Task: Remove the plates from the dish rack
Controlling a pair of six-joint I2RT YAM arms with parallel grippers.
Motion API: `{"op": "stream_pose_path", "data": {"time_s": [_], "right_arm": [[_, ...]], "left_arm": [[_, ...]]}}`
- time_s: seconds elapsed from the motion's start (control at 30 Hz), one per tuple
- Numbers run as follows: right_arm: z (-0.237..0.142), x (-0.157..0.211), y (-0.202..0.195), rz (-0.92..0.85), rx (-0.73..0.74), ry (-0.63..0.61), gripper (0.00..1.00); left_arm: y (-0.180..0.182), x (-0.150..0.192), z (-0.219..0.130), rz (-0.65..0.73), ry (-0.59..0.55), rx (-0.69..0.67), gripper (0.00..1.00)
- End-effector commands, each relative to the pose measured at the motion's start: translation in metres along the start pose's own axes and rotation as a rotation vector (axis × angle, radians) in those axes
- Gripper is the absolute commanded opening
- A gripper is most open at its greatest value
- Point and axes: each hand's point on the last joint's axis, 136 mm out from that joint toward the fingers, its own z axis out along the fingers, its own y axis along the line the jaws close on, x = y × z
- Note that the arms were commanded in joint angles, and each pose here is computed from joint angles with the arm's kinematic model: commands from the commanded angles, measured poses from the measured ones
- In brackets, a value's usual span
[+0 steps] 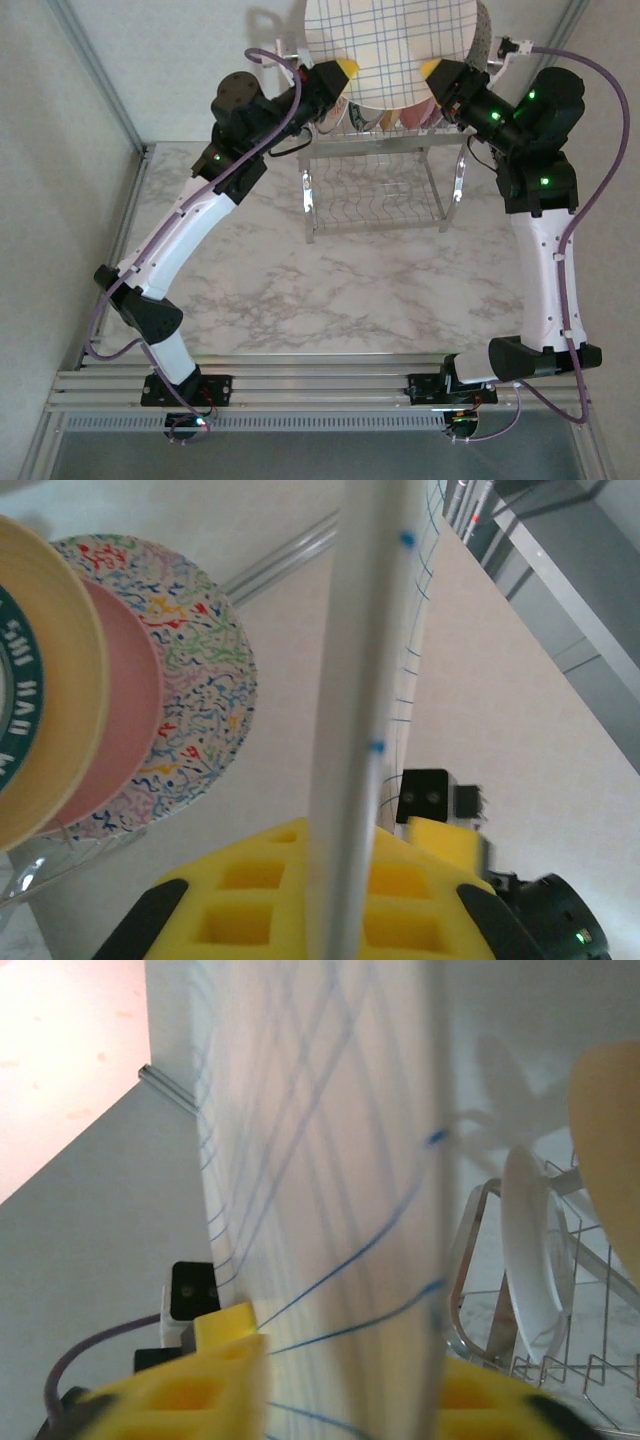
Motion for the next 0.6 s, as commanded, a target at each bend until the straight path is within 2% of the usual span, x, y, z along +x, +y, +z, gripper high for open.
{"op": "stream_pose_path", "data": {"time_s": [0.0,0.1,0.3,0.4,0.57], "right_arm": [[-0.011,-0.002,0.03,-0.17,-0.044,-0.025,0.62],[-0.012,0.006,0.03,-0.249,-0.012,-0.018,0.72],[-0.003,0.032,0.031,-0.407,0.028,0.018,0.75],[0.004,0.054,0.037,-0.515,0.034,0.05,0.76],[0.016,0.094,0.046,-0.736,0.044,0.074,0.76]], "left_arm": [[-0.042,-0.05,-0.029,0.025,-0.116,0.115,0.0],[-0.049,-0.076,-0.046,-0.002,-0.157,0.157,0.0],[-0.047,-0.126,-0.094,-0.004,-0.274,0.147,0.0],[-0.029,-0.145,-0.122,-0.018,-0.342,0.098,0.0],[0.02,-0.163,-0.177,-0.091,-0.475,0.021,0.0]]}}
